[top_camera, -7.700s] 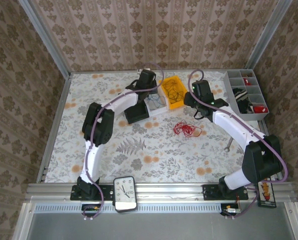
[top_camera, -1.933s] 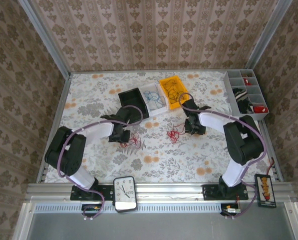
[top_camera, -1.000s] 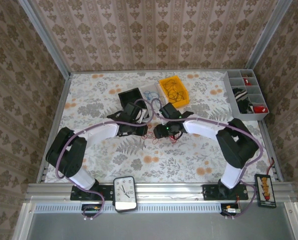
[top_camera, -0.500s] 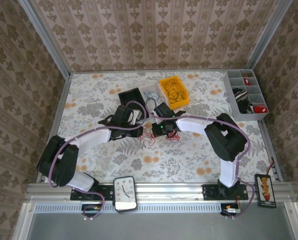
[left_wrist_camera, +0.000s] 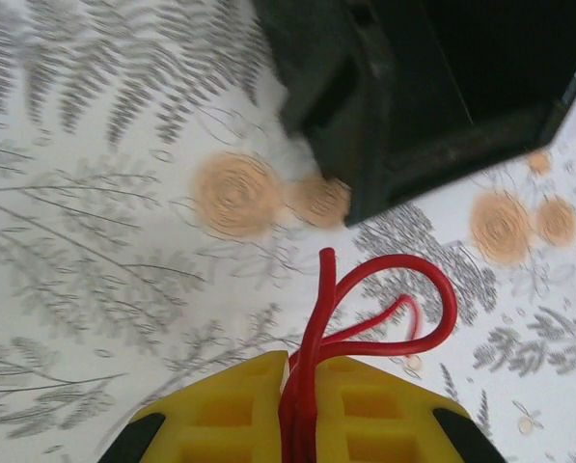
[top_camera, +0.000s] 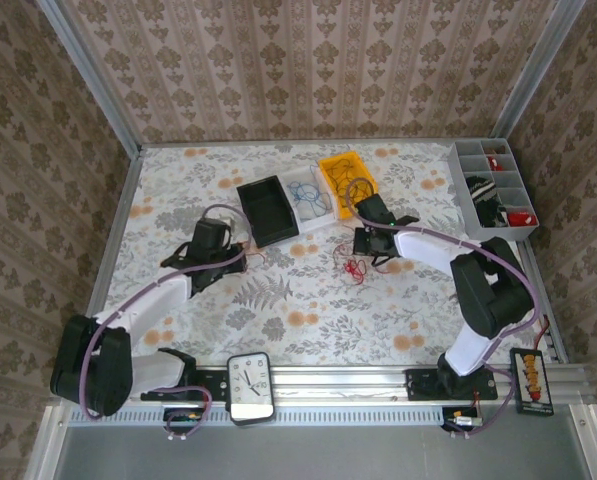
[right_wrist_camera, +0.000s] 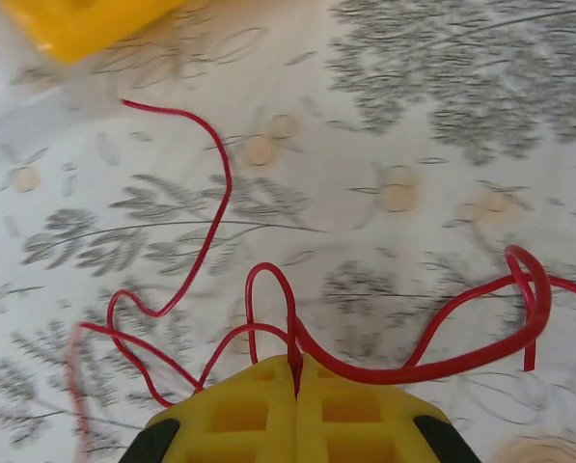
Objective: Untangle the cables
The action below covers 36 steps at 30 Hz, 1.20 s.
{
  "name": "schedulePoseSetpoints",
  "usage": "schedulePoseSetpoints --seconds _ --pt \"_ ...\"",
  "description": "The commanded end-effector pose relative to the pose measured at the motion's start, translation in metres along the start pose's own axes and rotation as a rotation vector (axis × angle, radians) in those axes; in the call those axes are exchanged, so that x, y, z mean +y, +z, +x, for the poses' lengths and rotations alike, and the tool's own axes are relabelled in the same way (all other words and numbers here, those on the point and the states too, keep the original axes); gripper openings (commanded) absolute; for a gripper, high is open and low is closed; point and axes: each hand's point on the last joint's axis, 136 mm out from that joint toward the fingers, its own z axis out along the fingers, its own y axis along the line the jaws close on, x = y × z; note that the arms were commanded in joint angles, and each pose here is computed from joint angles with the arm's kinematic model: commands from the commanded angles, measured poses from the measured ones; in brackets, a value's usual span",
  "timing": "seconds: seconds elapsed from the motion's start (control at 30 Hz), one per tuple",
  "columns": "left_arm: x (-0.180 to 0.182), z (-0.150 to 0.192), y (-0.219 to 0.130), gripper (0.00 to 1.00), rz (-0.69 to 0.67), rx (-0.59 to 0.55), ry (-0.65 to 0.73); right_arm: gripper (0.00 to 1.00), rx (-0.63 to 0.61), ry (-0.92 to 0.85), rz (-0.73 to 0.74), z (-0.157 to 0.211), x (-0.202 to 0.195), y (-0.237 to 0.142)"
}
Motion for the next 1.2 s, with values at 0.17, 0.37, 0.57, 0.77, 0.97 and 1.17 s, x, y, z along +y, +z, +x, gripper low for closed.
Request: schedulePoseSetpoints --seconds 0.17,0.37,0.57,0.77,0.97,1.17 --pt "-0.036 -0.024 -0.029 0.00 0.223 -0.095 0.034 0.00 -0.014 0.013 -0.003 -0.005 -0.006 -0.011" --pt "-0.032 -0.078 -0.040 0.00 0.123 -0.232 -0.033 0.00 -0.028 0.017 -0.071 -0.009 0.007 -0.017" --pt "-0.039 -0.132 -0.010 0.00 0.068 -0.293 -0.071 0.00 -0.068 0.001 -0.131 -0.022 0.019 -0.036" --pt "-0.036 -0.159 0.038 0.05 -0.005 -0.276 -0.113 0.00 -0.106 -0.001 -0.150 -0.030 0.022 -0.053" --pt "-0.046 -0.166 0.060 0.57 0.014 -0.265 -0.127 0.00 -0.166 -0.020 -0.175 -0.040 0.023 -0.075" --pt "-0.081 -0.184 0.036 0.78 0.107 -0.343 -0.059 0.00 -0.223 -0.042 -0.206 -0.053 0.028 -0.099"
